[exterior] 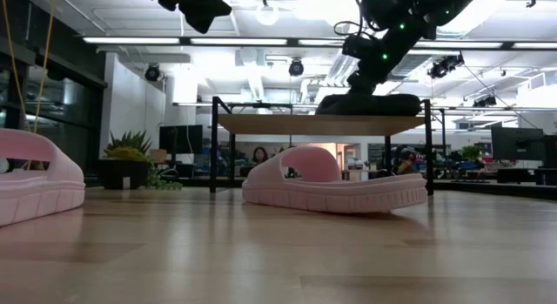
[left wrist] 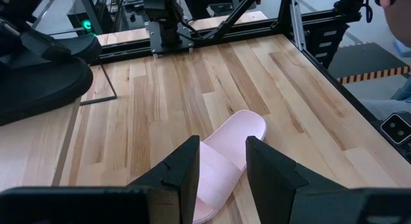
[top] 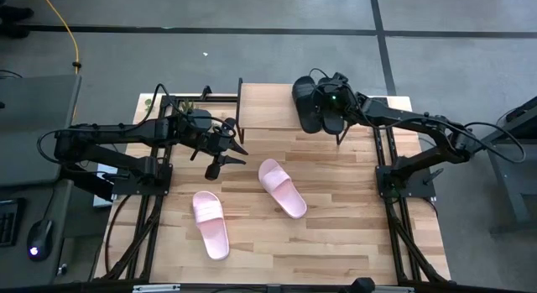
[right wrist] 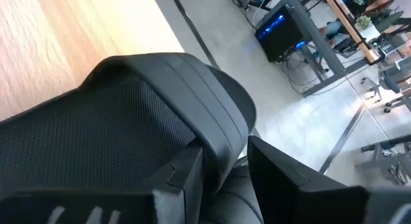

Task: Pick and place slides into the shelf
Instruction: Put the black slipper on the shelf, then put the right pink slipper on the shelf

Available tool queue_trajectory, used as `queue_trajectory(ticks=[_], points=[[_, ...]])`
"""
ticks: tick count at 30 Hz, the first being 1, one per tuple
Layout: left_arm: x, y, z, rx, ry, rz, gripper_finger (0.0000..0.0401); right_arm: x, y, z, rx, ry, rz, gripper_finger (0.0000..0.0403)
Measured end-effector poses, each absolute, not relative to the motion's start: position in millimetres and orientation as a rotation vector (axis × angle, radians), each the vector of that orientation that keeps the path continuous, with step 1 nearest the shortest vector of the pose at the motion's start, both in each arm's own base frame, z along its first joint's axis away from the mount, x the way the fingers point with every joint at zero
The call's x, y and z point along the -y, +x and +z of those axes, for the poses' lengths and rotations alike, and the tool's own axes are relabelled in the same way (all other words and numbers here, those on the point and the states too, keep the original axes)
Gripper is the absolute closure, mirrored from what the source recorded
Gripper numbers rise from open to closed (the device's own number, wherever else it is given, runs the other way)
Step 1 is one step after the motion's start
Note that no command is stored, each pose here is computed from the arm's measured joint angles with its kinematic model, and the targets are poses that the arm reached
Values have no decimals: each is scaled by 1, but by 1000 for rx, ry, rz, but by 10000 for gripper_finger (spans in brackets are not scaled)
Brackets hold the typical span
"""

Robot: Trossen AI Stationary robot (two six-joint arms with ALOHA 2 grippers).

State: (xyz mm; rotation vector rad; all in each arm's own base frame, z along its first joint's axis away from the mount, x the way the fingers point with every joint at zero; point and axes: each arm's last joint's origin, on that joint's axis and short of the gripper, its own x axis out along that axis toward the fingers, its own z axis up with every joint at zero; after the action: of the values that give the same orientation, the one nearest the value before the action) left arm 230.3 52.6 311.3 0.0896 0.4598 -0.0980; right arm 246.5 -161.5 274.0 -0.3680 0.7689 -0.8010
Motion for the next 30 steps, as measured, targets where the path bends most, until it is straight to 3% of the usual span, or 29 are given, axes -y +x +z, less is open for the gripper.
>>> queue_trajectory(ticks=[20, 30], points=[[-53, 230, 311, -462, 87, -98, 290, 157, 244, 275, -747, -287, -739, 295], [-52, 229, 309, -486, 65, -96, 290, 138, 227, 301, -632, -206, -662, 295]])
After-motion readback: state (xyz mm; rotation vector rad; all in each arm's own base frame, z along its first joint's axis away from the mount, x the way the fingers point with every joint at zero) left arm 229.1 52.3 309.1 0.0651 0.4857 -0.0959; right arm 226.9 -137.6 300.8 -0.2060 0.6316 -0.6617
